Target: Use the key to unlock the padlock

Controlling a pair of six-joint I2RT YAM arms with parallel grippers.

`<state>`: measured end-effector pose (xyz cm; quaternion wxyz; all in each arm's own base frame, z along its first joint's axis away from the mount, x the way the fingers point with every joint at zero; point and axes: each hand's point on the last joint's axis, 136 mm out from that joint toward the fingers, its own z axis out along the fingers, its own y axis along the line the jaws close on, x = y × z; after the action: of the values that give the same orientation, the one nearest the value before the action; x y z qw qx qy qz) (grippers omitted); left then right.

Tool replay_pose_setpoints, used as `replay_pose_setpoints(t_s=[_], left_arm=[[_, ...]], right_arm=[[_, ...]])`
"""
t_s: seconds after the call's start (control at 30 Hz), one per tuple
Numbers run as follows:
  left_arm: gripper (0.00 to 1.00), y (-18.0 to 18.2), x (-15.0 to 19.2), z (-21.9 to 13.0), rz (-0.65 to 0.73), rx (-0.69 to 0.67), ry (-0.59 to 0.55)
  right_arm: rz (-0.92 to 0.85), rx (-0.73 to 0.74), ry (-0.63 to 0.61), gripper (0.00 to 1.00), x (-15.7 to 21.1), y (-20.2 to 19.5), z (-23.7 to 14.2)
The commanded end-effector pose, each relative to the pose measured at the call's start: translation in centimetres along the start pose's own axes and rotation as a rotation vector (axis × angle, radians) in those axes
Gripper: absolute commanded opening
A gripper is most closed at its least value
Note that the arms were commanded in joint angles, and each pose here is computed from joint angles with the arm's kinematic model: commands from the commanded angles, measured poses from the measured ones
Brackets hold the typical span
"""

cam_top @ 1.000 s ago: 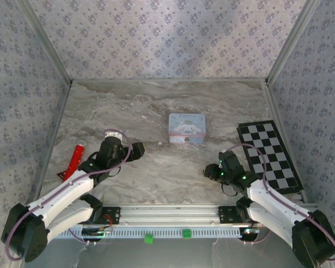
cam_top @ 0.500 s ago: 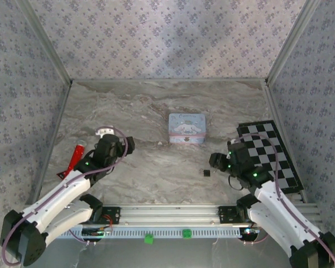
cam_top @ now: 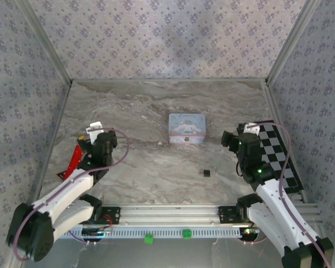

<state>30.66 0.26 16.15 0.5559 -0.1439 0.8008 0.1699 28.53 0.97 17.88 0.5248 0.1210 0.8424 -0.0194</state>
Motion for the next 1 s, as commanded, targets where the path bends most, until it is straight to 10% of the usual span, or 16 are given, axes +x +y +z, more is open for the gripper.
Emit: replay_pose_setpoints(t_s=[0.0, 0.4, 0.97], left_arm=[[1.0, 0.3, -2.2, 1.5, 0.021, -0.026, -0.078], [1.0, 0.0, 1.5, 6.4, -0.054, 0.188, -0.058], [1.0, -2.3, 3.6, 10.8, 0.005, 0.282, 0.022]], right_arm=[[-0.043, 0.184, -0.045, 0.99, 0.3, -3.5, 2.3], [-0.174, 0.284, -0.022, 0.99, 2.0, -4.4, 7.8], [-0.223, -0.07, -0.104, 0.99, 2.9, -0.9, 13.0]])
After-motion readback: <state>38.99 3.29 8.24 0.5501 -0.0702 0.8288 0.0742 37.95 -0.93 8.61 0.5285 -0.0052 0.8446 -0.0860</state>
